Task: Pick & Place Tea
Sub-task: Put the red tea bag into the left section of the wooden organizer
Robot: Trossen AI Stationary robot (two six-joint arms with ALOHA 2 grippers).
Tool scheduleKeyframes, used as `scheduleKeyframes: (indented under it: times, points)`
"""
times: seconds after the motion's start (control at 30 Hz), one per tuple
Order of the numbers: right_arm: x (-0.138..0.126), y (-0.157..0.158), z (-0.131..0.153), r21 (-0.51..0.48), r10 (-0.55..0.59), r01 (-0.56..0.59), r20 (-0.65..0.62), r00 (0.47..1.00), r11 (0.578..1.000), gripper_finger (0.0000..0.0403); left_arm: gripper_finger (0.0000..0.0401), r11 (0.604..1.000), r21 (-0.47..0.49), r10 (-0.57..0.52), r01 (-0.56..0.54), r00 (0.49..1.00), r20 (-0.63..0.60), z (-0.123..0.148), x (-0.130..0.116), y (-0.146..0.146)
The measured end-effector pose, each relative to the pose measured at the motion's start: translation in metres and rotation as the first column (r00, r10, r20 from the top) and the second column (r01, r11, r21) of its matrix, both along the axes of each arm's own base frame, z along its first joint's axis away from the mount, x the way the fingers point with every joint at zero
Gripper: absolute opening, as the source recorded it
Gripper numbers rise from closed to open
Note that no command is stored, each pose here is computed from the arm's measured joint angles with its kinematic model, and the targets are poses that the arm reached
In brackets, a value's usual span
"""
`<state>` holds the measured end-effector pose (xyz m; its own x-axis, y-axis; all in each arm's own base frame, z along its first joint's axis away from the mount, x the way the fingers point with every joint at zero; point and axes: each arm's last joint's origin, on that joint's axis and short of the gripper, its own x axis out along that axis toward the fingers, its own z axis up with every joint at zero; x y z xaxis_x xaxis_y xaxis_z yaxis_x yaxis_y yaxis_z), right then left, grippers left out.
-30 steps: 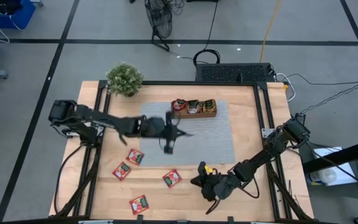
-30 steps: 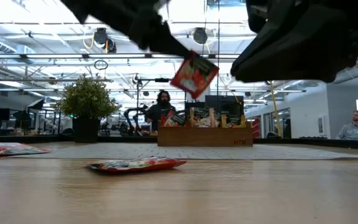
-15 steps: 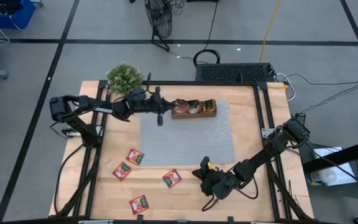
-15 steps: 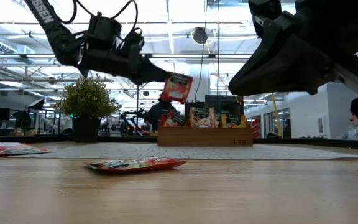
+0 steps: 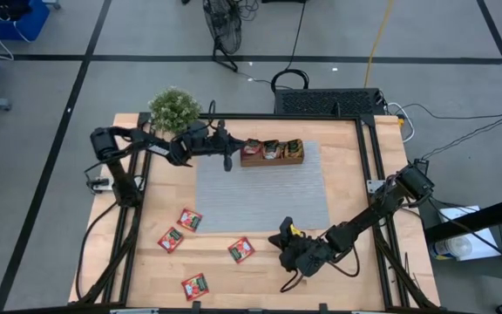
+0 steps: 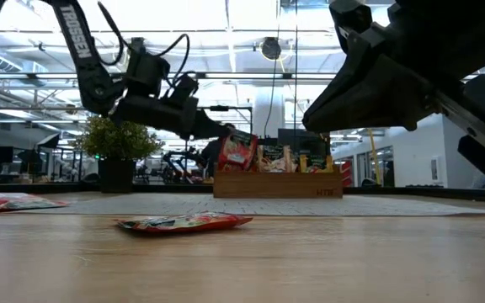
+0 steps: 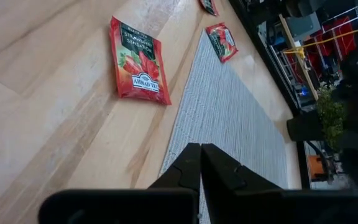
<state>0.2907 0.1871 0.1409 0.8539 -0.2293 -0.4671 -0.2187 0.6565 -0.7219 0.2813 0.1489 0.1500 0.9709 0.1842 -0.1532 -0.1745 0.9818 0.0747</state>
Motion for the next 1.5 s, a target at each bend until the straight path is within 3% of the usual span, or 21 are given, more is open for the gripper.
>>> scheduleKeyframes:
  times: [0.53,0.93,1.17,1.27,1.5]
  points:
    - [0.000,0.000,0.000,0.001,0.000,0.000,0.000,1.000,1.000,0.0001,0.0002,1.000,-0.031,-0.003,0.003,1.000,0.020,-0.018,0.000,0.011]
    - [0.000,0.000,0.000,0.001,0.001,-0.001,0.000,1.000,1.000,0.0001,0.0077,0.988,-0.083,0.131,-0.132,0.991,-0.008,-0.021,-0.001,0.014]
    - [0.000,0.000,0.000,0.008,-0.003,0.003,0.002,1.000,1.000,0.0002,0.0087,0.981,-0.149,0.132,-0.124,0.990,0.047,-0.014,0.002,0.010]
    - [0.000,0.000,0.000,0.013,-0.006,0.005,0.003,1.000,1.000,0.0001,0.0087,0.984,-0.166,0.080,-0.063,0.992,0.095,0.000,0.004,0.000]
    - [0.000,0.000,0.000,0.040,-0.017,0.017,0.009,1.000,0.999,0.0001,0.0088,0.983,-0.040,-0.174,0.178,0.981,0.089,0.043,0.010,-0.056]
